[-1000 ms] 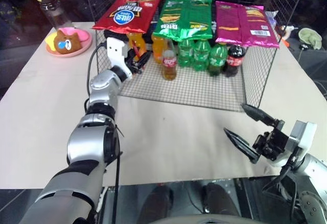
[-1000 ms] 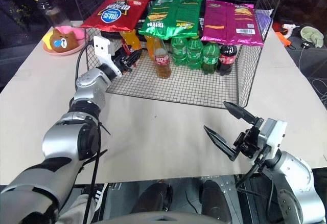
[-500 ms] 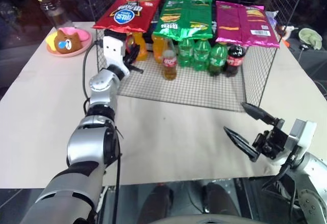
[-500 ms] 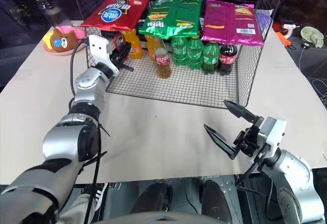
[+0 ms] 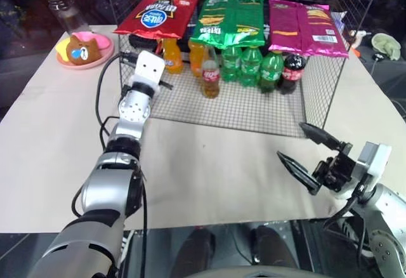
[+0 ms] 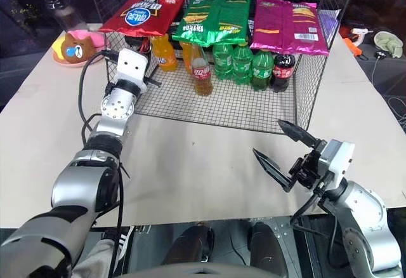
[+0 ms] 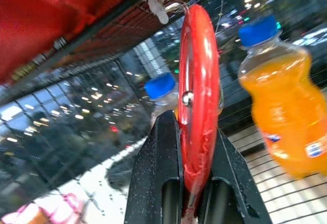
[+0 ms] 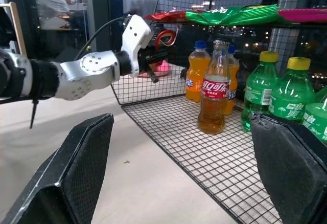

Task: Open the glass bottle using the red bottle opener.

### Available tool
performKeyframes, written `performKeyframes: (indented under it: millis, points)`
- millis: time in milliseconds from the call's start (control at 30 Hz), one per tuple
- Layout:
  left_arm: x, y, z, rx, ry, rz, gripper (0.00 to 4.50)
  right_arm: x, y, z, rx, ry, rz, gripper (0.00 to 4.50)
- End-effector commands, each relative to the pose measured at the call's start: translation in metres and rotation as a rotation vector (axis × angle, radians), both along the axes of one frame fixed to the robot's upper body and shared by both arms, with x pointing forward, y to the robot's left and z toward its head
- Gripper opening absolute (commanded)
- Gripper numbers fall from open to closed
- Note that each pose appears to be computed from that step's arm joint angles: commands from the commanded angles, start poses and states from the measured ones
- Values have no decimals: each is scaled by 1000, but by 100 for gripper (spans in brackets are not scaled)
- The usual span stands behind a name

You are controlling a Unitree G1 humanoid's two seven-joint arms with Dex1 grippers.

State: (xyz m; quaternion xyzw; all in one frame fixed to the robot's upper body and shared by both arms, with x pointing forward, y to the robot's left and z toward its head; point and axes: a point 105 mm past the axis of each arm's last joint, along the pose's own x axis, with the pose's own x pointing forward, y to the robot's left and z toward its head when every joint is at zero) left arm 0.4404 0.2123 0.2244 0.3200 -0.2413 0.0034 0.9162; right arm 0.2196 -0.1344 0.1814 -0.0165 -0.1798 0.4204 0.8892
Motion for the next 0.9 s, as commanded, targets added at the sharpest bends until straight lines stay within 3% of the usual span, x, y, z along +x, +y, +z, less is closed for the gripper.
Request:
performKeyframes:
  millis: [33,533,633,900]
  points:
    - [-7,3,24,57,-129,53,8,-2,5,11,3,-37,14,432]
    - [-21,-10,18,239,-249,103,8,-1,5,13,1,-33,7,432]
    - [-25,-8,18,195,-255,95,8,0,5,14,3,-33,11,432]
    - [-60,-2,22,-128,-193,-115,8,4,6,10,-5,-19,27,432]
